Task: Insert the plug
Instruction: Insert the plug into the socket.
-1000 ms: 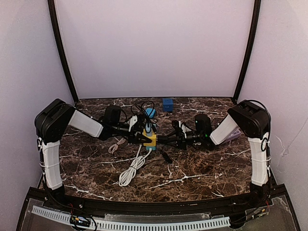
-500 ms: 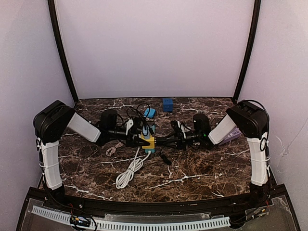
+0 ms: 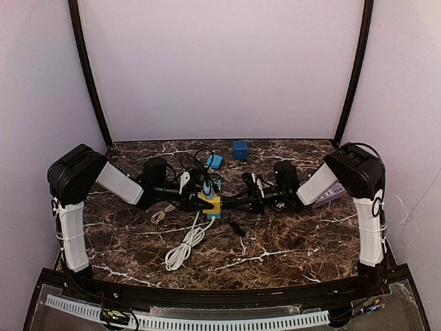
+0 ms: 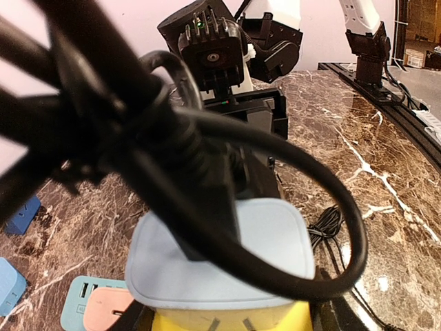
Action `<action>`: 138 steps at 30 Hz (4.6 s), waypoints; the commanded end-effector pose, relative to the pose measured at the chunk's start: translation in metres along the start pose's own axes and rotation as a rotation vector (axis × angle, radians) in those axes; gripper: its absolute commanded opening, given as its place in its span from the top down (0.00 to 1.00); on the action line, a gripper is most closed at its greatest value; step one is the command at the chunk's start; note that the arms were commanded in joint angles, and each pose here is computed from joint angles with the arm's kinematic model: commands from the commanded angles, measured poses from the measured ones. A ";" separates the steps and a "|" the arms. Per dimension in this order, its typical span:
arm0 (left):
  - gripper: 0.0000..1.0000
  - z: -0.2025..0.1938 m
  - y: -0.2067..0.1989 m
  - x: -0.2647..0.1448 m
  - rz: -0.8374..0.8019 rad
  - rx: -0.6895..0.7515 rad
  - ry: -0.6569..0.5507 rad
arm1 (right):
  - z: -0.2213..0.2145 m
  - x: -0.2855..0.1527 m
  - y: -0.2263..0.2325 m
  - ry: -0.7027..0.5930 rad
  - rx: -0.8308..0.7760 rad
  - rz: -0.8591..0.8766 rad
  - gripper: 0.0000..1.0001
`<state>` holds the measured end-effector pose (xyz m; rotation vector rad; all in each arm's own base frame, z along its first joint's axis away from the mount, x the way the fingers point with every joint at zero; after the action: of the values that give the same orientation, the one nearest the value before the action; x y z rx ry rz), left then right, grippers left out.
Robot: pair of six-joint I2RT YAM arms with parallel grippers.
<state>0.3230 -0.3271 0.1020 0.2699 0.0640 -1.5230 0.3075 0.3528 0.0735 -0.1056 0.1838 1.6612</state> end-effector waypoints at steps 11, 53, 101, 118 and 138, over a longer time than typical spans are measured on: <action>0.99 0.047 -0.064 0.043 -0.203 0.212 -0.161 | 0.018 0.084 0.055 -0.032 0.036 0.068 1.00; 0.99 0.025 -0.050 0.009 -0.162 0.175 -0.014 | 0.023 0.034 0.044 0.093 0.047 -0.057 0.59; 0.99 0.016 -0.024 0.022 -0.076 0.094 0.114 | -0.004 -0.011 0.045 0.250 0.059 -0.245 0.66; 0.99 0.037 -0.045 0.037 -0.140 -0.008 -0.004 | 0.045 0.028 0.050 0.227 -0.089 -0.145 1.00; 0.99 0.025 -0.066 0.039 -0.183 0.029 -0.085 | 0.082 0.063 0.050 0.124 -0.036 -0.025 1.00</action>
<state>0.2991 -0.3379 0.1019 0.2507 0.1085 -1.5410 0.2761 0.3546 0.0894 -0.3403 0.5386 1.5192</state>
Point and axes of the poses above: each gripper's point midway between its finger pads, its own x axis out along the fingers, its own y axis along the line the jaws close on, z = x × y, the point moved 3 cm from there along -x, back along the fingers
